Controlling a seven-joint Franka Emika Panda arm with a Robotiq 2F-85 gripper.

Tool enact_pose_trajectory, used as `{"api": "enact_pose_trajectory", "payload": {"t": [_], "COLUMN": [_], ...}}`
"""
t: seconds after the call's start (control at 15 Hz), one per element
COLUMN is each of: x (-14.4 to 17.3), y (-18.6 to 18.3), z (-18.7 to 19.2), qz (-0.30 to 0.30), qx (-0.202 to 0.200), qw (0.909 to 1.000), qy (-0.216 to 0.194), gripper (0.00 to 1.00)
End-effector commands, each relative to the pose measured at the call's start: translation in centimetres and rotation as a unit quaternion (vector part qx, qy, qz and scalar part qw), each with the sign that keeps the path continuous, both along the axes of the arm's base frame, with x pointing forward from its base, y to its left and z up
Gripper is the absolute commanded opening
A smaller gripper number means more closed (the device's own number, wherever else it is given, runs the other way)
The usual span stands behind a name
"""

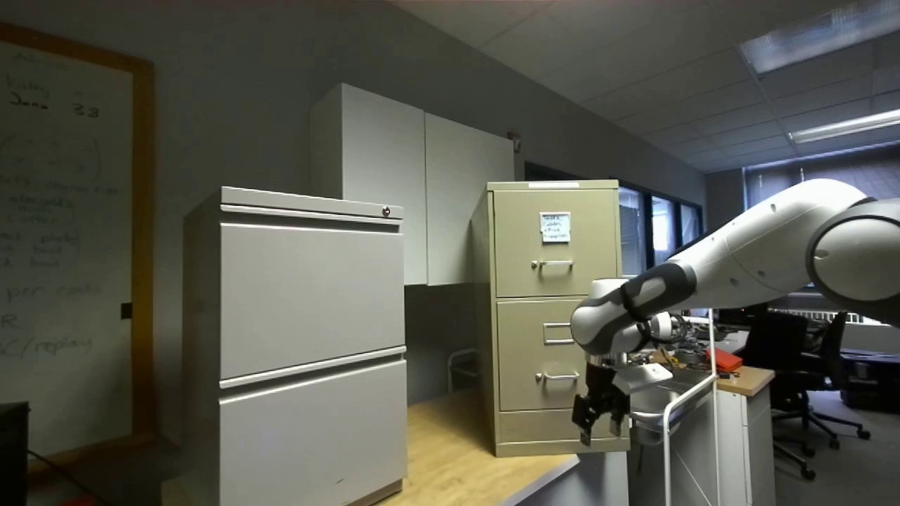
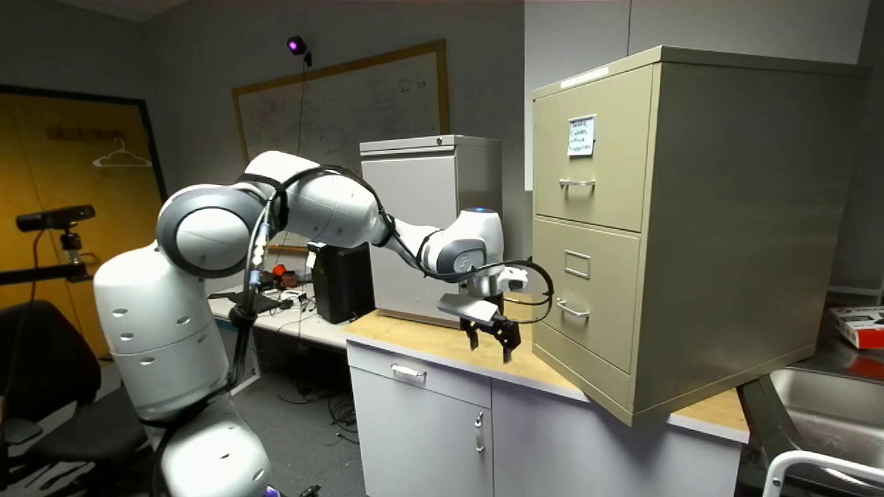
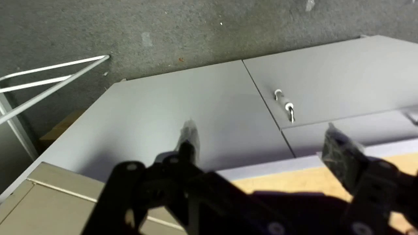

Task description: Open the bottom drawer of the cabinet to the right.

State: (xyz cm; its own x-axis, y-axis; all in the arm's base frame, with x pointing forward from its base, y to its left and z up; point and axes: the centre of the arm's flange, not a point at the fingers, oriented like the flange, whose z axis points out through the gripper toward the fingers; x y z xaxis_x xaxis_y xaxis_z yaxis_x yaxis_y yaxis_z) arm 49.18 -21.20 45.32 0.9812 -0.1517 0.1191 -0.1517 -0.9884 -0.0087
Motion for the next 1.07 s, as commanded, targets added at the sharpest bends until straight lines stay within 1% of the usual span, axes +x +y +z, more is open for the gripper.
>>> {"api": "enact_pose_trajectory", "payload": {"t": [0.0,0.13,0.2,0.33,0.47,0.6,0.73,1.0], "x": [3.5,4.6,5.2,6.4,7.3,8.0,8.5,9.9], "y": [-6.0,-9.0,-10.4,-13.3,-15.7,-17.7,-19.6,-22.5], "z": [3.3,4.9,5.6,6.7,7.2,7.2,6.7,4.8], "qz": [-0.062,-0.103,-0.124,-0.165,-0.201,-0.228,-0.252,-0.299], "qx": [0.069,0.111,0.131,0.173,0.214,0.241,0.262,0.299], "qw": [0.9943,0.9844,0.9775,0.9605,0.9400,0.9235,0.9093,0.8809], "qy": [-0.053,-0.090,-0.109,-0.143,-0.174,-0.192,-0.204,-0.212], "gripper": [1.00,1.00,1.00,1.00,1.00,1.00,1.00,1.00]}}
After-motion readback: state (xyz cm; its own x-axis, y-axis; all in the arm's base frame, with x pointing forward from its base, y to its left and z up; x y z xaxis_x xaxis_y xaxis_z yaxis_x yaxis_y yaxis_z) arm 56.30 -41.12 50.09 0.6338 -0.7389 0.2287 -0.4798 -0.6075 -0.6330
